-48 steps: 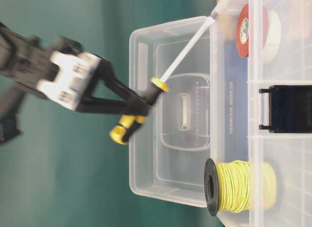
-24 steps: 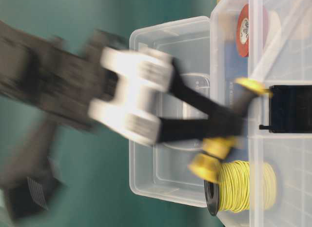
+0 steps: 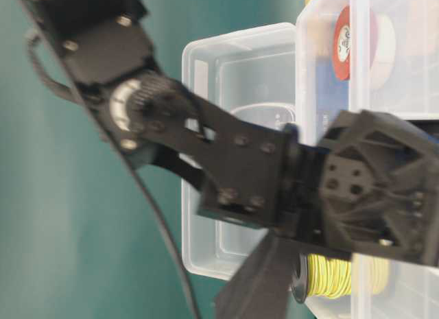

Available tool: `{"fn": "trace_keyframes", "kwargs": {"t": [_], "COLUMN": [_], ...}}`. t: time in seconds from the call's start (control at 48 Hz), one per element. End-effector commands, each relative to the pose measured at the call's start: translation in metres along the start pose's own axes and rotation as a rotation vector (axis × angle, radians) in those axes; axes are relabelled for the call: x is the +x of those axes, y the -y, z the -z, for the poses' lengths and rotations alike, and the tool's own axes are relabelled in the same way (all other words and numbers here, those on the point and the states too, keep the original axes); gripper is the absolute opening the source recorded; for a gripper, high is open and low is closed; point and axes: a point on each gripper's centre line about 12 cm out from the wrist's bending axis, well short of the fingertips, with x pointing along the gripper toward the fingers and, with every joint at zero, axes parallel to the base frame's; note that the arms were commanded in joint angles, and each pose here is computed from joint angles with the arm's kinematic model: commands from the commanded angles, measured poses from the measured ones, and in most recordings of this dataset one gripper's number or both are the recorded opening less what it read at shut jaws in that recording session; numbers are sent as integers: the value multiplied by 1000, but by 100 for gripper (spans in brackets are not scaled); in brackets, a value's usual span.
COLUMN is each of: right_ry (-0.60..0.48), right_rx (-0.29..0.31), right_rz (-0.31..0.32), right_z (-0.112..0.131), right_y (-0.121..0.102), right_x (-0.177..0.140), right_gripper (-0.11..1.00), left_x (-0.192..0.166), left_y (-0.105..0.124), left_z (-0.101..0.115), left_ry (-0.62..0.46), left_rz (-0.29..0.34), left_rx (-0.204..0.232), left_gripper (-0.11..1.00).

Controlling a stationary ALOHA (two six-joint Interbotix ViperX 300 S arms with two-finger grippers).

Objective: Pick the screwdriver from the toolbox among several items.
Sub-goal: 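Lower the screwdriver onto the table above the blue pliers and release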

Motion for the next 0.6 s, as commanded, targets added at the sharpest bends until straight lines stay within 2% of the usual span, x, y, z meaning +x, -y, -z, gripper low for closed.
{"fn": "trace_keyframes", "kwargs": {"t": [0.0, 0.146, 0.167, 0.292, 0.333, 0.479, 0.584], "right_ry": [52, 44, 41, 38, 53, 156, 240], "right_rx": [3, 1, 0, -28, -32, -56, -66], "right_rz": [-33, -28, -24, 3, 13, 5, -12], "right_z": [-11, -10, -10, -10, -10, -2, 13], "right_y": [-8, -8, -7, -4, -1, 5, 15], "right_x": [-15, -17, -18, -44, -57, -114, -144], "right_gripper": [46, 48, 51, 86, 92, 85, 86], "left_x": [2, 1, 1, 2, 2, 2, 1], "left_y": [1, 1, 0, 0, 0, 0, 1], "left_z": [-5, -5, -4, -5, -4, -4, -5], "left_ry": [12, 12, 12, 12, 11, 11, 14], "left_rz": [2, 2, 2, 2, 0, 2, 2], "left_rx": [1, 1, 0, 0, -2, 0, 0], "left_gripper": [0, 0, 0, 0, 0, 0, 0]}}
